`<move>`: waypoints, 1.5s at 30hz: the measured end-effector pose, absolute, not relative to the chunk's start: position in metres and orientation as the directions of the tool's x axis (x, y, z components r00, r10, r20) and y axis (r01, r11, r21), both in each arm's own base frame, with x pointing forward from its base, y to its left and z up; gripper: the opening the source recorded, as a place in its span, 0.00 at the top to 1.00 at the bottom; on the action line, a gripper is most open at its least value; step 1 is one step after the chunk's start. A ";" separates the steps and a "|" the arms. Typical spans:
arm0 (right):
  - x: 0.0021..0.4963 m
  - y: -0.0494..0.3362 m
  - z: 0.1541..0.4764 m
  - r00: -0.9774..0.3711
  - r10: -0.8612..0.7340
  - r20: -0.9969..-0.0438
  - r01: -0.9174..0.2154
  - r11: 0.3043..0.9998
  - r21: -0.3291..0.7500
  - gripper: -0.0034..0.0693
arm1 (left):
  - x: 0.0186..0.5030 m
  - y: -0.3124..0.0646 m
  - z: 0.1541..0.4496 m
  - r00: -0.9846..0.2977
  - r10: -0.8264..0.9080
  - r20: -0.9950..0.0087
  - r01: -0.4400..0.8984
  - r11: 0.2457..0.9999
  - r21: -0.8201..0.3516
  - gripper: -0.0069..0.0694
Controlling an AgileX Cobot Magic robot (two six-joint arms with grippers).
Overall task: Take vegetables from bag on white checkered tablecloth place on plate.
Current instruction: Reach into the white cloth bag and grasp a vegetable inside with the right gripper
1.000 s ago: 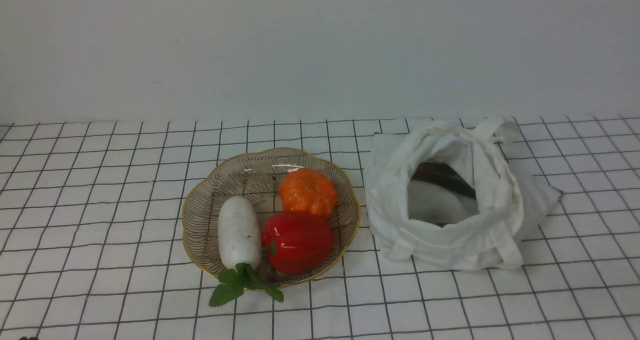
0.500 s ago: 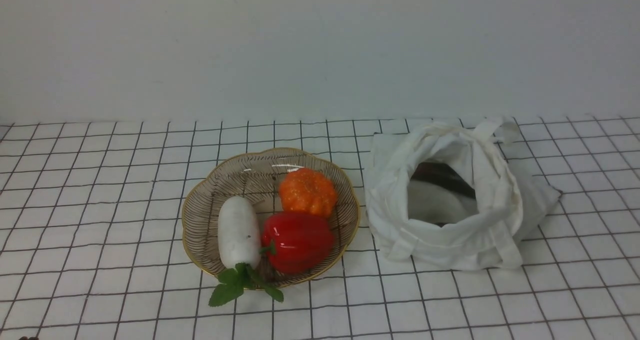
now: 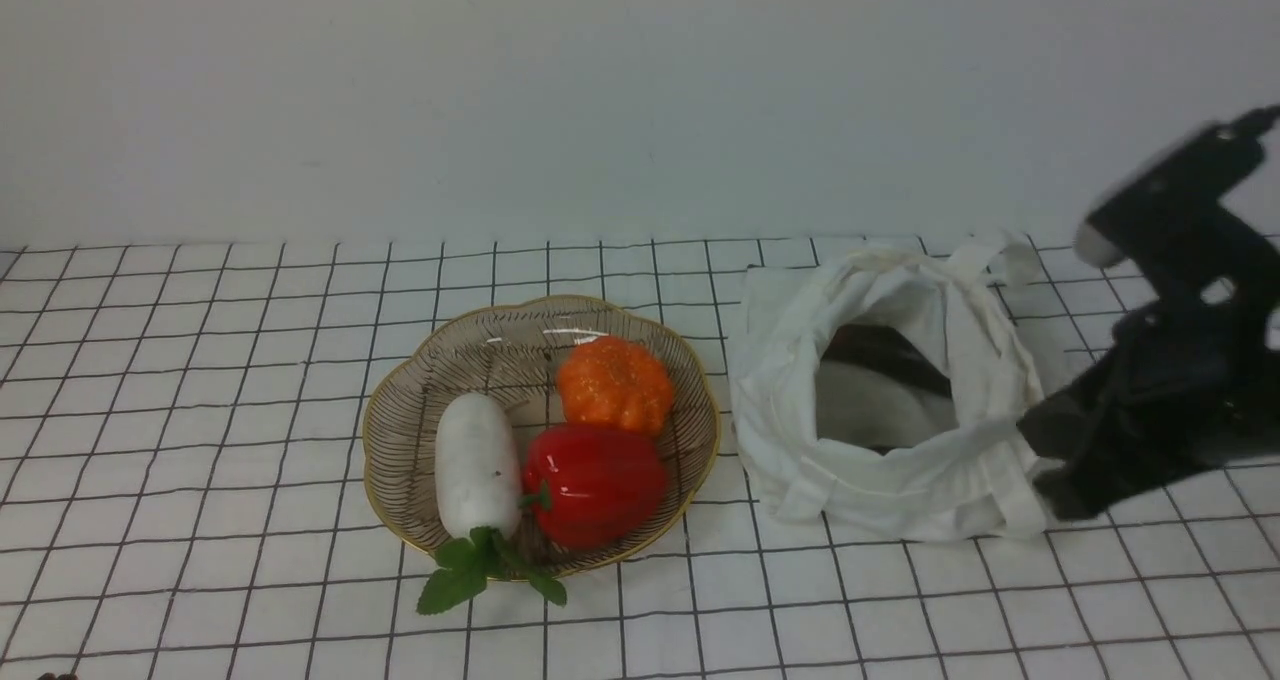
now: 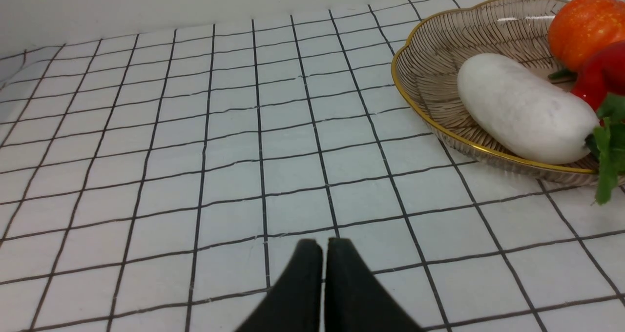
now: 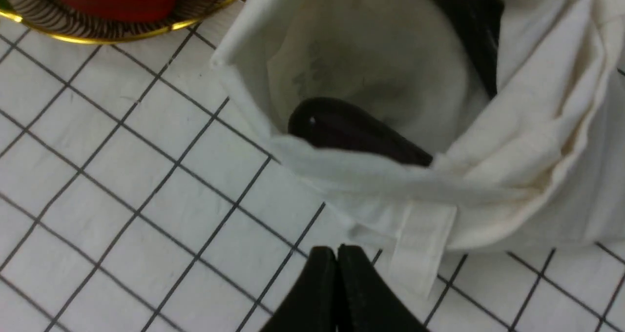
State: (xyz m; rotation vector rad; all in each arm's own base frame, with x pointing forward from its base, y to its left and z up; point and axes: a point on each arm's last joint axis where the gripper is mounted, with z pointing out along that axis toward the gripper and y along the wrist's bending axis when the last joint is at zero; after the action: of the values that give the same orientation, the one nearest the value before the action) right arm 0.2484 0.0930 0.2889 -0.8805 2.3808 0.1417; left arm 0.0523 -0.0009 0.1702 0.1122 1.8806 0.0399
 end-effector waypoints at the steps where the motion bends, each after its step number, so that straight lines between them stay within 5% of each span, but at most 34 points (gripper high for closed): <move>1: 0.252 0.094 0.285 -0.610 -0.567 -0.554 -0.628 0.772 -0.098 0.97 | 0.052 -0.001 0.170 -0.304 0.098 -0.948 0.058 0.995 0.084 0.92; 16: 0.377 0.133 0.219 -0.602 -0.647 -0.468 -0.679 0.724 -0.126 0.92 | 0.052 -0.001 0.170 -0.304 0.098 -0.948 0.058 0.995 0.084 0.92; 25: 0.415 0.142 0.187 -0.561 -0.643 -0.522 -0.657 0.729 -0.192 0.56 | 0.052 -0.001 0.170 -0.304 0.098 -0.948 0.058 0.995 0.084 0.92; 32: 0.433 0.143 0.165 -0.494 -0.719 -0.490 -0.681 0.670 -0.296 0.31 | 0.052 -0.001 0.170 -0.304 0.098 -0.948 0.058 0.995 0.084 0.92; 42: 0.440 0.142 0.143 -0.459 -0.775 -0.435 -0.710 0.614 -0.345 0.28 | 0.052 -0.001 0.170 -0.304 0.098 -0.948 0.058 0.995 0.084 0.92; 45: 0.441 0.142 0.144 -0.461 -0.773 -0.436 -0.707 0.617 -0.347 0.41 | 0.052 -0.001 0.170 -0.304 0.098 -0.948 0.058 0.995 0.084 0.92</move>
State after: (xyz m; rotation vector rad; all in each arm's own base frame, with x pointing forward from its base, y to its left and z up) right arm 0.4406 0.1416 0.1441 -1.1605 2.2804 -0.1558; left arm 0.0523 -0.0009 0.1702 0.1122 1.8806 0.0399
